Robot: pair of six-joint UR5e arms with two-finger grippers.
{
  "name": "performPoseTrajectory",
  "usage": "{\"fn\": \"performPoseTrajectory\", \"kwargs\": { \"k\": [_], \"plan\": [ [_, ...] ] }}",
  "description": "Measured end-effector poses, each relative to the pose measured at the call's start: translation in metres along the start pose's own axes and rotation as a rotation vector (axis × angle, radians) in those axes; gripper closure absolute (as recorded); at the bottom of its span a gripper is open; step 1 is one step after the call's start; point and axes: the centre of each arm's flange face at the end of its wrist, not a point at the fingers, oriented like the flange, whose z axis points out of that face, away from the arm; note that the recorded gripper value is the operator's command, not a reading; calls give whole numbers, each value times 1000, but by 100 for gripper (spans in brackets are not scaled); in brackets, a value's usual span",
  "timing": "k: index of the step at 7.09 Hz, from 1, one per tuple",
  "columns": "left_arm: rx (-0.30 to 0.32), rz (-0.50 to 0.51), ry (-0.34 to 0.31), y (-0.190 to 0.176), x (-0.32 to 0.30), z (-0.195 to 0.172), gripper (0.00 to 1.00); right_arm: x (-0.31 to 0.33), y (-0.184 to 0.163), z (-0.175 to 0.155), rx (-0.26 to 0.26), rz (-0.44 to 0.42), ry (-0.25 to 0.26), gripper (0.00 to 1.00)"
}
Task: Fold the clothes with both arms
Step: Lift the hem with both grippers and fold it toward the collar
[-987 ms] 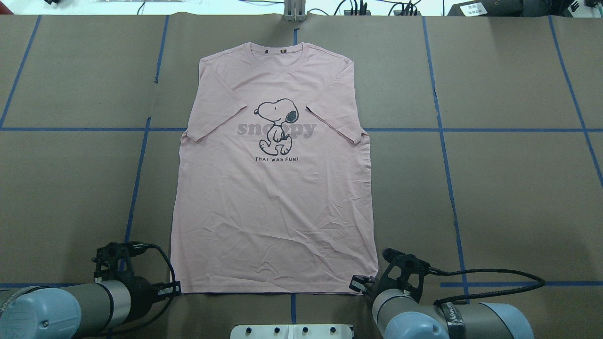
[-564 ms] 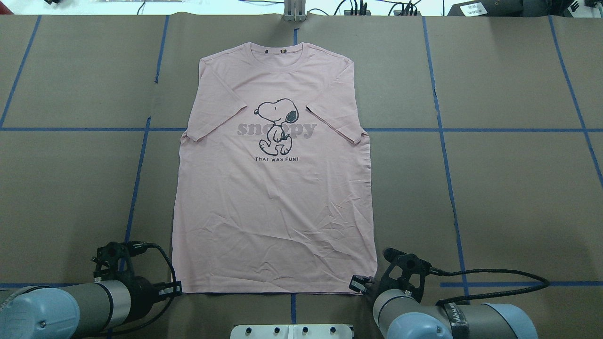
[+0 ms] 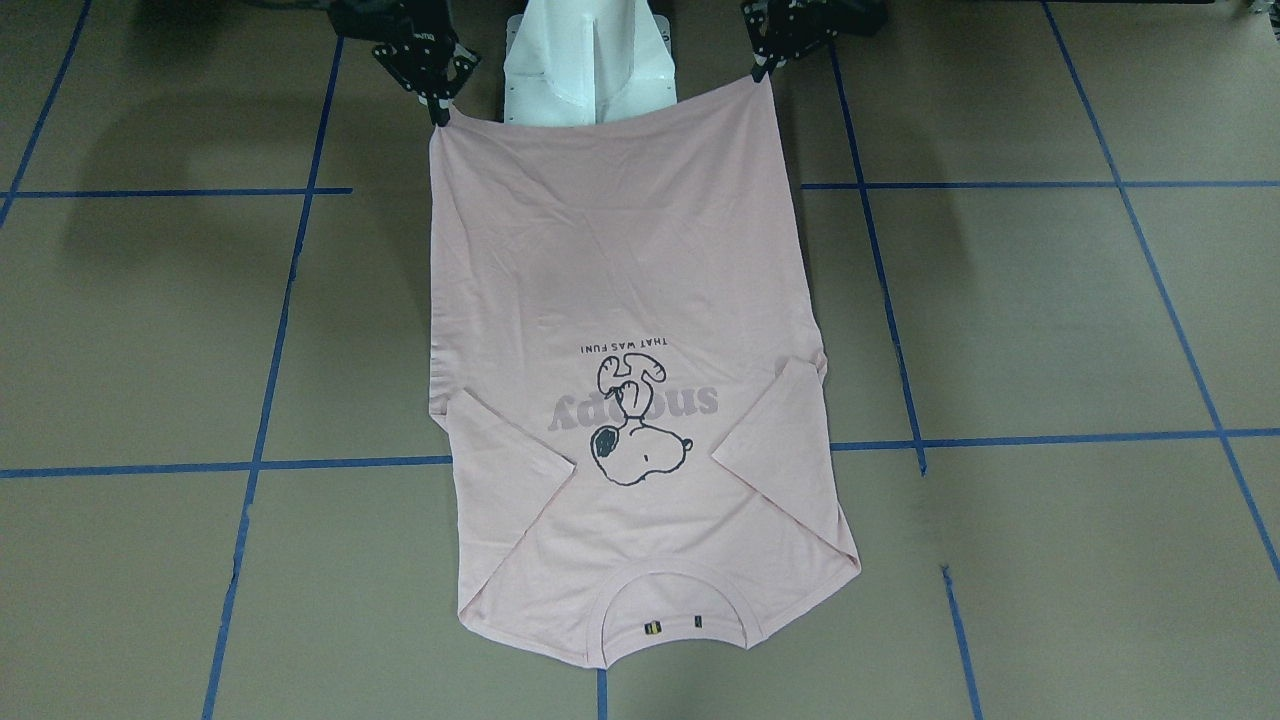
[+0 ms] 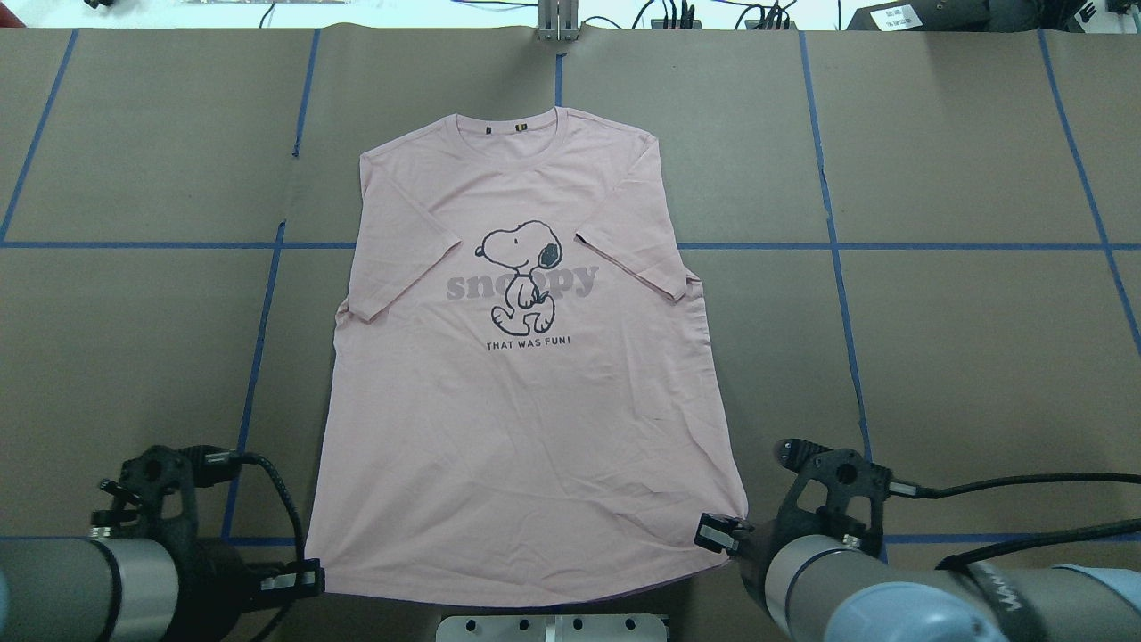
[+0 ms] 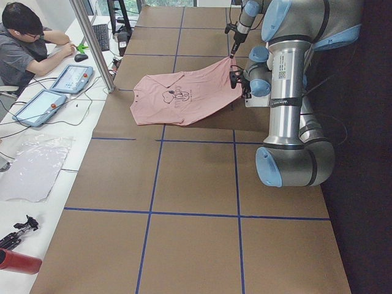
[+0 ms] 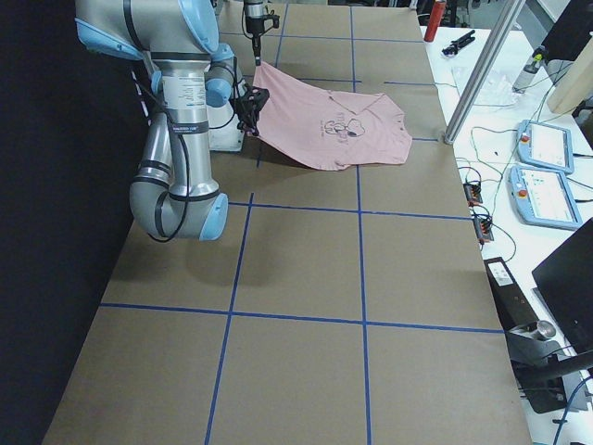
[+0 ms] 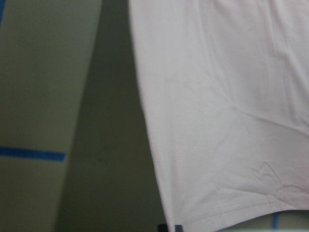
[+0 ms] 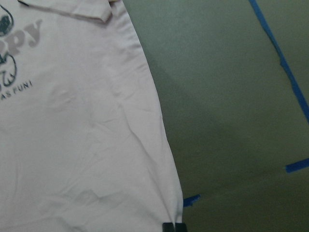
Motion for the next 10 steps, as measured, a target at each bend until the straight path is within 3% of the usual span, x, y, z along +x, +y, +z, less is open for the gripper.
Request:
{"fn": "performPoseTrajectory", "kwargs": {
  "k": [1,2,4,5,7,9,10],
  "plan": [
    [-21,-5,19,-4,20,-49,100,-6,-13,-43,-32,10,-2,100],
    [-25,9,31,-12,36,-75,100,-14,-23,-71,-48,4,1,100],
    [26,87,-21,-44,57,-58,100,-33,-41,-72,-8,-71,27,100],
    [67,112,-74,-74,63,-34,100,-50,-58,-54,33,-101,39,100],
    [149,139,-184,-152,71,13,100,-96,-115,13,117,-86,39,100],
    [215,148,-237,-229,59,47,100,-133,-179,76,174,-64,42,100],
    [245,173,-251,-261,48,51,100,-144,-202,91,192,-53,43,100]
  ]
}}
